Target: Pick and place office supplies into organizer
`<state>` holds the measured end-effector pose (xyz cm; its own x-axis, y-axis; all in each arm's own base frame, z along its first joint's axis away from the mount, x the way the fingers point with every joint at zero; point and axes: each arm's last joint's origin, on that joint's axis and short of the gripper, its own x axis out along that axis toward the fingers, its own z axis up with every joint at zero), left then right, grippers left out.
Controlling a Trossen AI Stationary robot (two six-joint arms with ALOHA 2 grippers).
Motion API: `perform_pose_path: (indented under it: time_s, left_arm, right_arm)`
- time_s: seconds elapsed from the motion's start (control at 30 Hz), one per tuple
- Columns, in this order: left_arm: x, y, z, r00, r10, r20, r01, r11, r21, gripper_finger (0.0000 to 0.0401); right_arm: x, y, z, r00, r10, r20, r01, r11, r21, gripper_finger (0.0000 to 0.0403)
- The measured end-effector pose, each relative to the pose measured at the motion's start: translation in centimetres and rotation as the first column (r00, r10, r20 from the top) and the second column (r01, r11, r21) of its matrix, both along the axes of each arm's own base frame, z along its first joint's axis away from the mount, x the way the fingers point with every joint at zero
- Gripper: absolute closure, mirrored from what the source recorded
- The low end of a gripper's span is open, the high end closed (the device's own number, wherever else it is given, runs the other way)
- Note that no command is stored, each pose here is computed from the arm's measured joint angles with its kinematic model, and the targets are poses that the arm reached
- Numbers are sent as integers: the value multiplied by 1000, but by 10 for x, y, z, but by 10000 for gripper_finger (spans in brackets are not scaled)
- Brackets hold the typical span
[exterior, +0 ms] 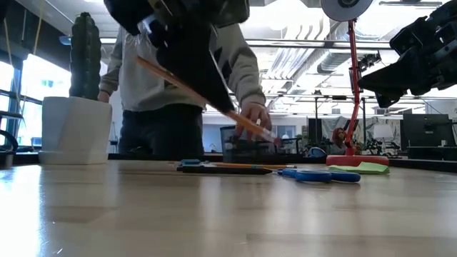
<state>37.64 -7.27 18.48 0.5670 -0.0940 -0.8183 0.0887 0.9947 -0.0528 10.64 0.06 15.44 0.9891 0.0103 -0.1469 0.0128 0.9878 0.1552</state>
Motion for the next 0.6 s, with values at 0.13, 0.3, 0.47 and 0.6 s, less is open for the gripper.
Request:
perform_pose_path:
  time_s: [0.13, 0.3, 0.47, 0.6]
  left_arm:
    - [2, 0, 1, 1000, -2, 19, 2, 1000, 1, 371]
    - [2, 1, 1, 1000, -7, 22, 6, 1000, 7, 352]
    - [2, 1, 1, 1000, -7, 19, 7, 1000, 7, 337]
    - [2, 1, 1, 1000, -7, 18, 7, 1000, 7, 318]
  right_arm:
    - [0, 0, 0, 1000, 0, 1, 0, 1000, 0, 350]
    - [0, 0, 0, 1000, 0, 0, 0, 1000, 0, 350]
    - [0, 0, 0, 1000, 0, 0, 0, 1000, 0, 350]
    - [0, 0, 0, 1000, 1, 1, -1, 1000, 0, 350]
